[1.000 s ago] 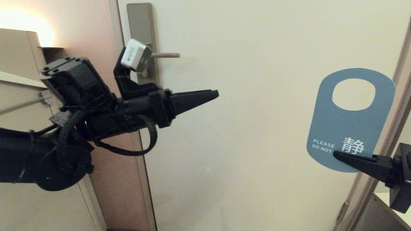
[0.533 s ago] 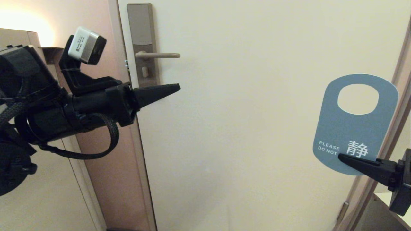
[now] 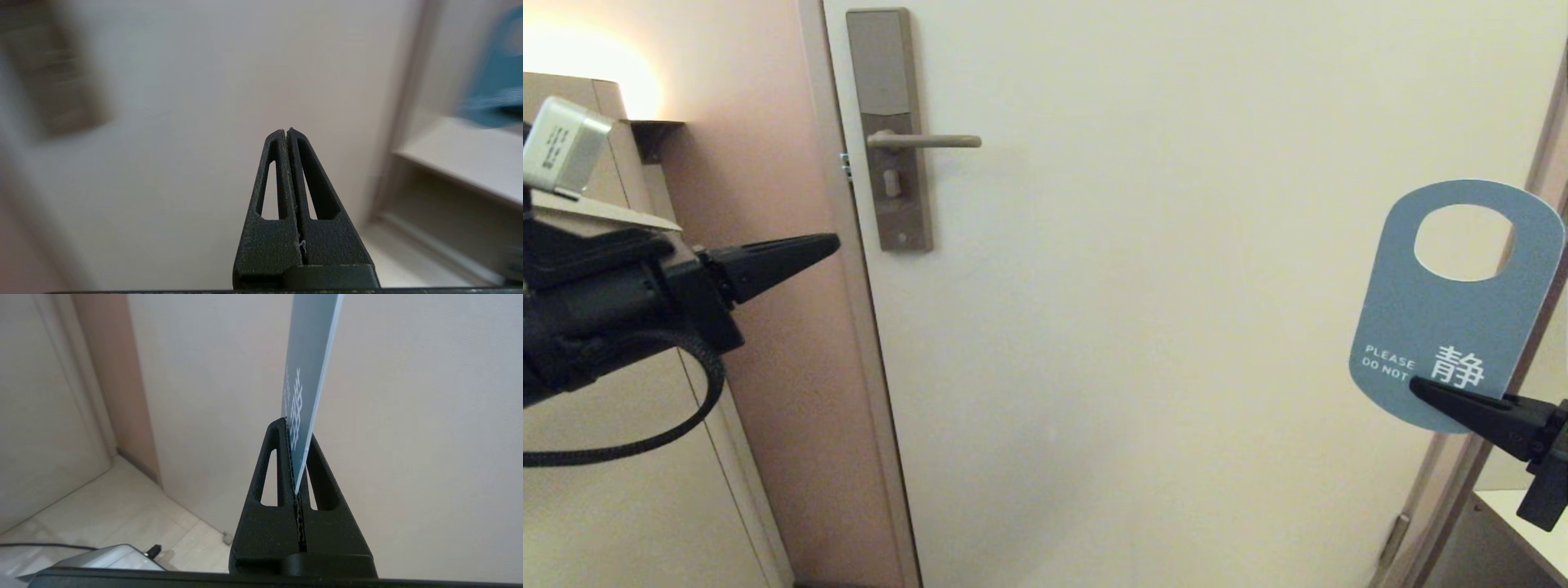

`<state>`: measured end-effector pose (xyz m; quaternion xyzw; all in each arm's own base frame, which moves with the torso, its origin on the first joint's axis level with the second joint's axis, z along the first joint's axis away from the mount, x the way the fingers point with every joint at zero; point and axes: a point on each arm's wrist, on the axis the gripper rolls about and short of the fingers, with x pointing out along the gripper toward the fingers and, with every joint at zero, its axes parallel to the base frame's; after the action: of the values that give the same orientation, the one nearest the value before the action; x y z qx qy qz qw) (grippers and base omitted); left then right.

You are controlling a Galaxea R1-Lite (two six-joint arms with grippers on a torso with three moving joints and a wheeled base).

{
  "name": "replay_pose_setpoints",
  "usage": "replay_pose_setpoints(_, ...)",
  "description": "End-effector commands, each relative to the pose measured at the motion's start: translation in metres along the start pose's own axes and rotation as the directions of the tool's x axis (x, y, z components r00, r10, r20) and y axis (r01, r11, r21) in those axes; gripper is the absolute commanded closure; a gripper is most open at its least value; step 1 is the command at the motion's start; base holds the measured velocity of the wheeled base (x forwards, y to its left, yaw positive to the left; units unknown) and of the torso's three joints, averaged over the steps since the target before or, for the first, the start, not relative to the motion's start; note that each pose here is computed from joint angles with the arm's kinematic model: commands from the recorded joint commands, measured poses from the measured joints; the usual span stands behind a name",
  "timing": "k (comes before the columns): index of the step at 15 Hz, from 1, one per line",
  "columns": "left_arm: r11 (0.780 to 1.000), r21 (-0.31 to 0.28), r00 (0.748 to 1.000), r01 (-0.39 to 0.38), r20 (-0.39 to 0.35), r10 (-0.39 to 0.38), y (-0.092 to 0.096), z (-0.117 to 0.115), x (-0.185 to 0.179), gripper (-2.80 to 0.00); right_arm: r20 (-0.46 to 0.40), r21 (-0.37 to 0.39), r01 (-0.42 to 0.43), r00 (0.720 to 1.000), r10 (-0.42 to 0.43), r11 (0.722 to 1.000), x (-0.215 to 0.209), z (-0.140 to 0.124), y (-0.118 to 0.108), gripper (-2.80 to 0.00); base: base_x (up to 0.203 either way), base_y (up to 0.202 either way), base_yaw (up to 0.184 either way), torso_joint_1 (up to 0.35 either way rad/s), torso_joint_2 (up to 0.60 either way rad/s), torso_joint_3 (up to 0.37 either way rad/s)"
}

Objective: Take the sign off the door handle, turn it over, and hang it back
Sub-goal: Hang the sign back with the other side facing out

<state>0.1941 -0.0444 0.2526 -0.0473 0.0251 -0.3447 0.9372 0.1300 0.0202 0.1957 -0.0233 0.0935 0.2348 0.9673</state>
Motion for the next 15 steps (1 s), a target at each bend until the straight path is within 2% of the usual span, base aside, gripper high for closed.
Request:
replay_pose_setpoints(1,0.997,0.015,0.997,-0.071,0.025,0.071,-0.004,-0.004,-0.024,0.0,0.019,-0.002,0.034,0.999,-0.034,0.999,-0.006,0.001,-0.002,0.0,0.0,0.0,0.0,0.0,0.0,0.0)
replay_pose_setpoints(5,0.987,0.002,0.987,-0.159,0.013,0.159,-0.017,-0.036,-0.067,0.0,0.055,-0.004,0.107,0.993,-0.107,0.994,-0.02,0.0,-0.006,0.0,0.0,0.0,0.0,0.0,0.0,0.0)
replay_pose_setpoints(9,0.985,-0.004,0.984,-0.175,0.04,0.175,-0.045,-0.069,-0.109,0.0,0.083,-0.015,0.119,0.99,-0.118,0.993,-0.037,-0.011,0.003,0.0,0.0,0.0,0.0,0.0,0.0,0.0)
replay_pose_setpoints(15,0.965,-0.014,0.965,-0.261,0.026,0.261,-0.081,-0.123,-0.163,0.0,0.107,-0.022,0.129,0.986,-0.126,0.991,-0.059,-0.031,0.018,0.0,0.0,0.0,0.0,0.0,0.0,0.0)
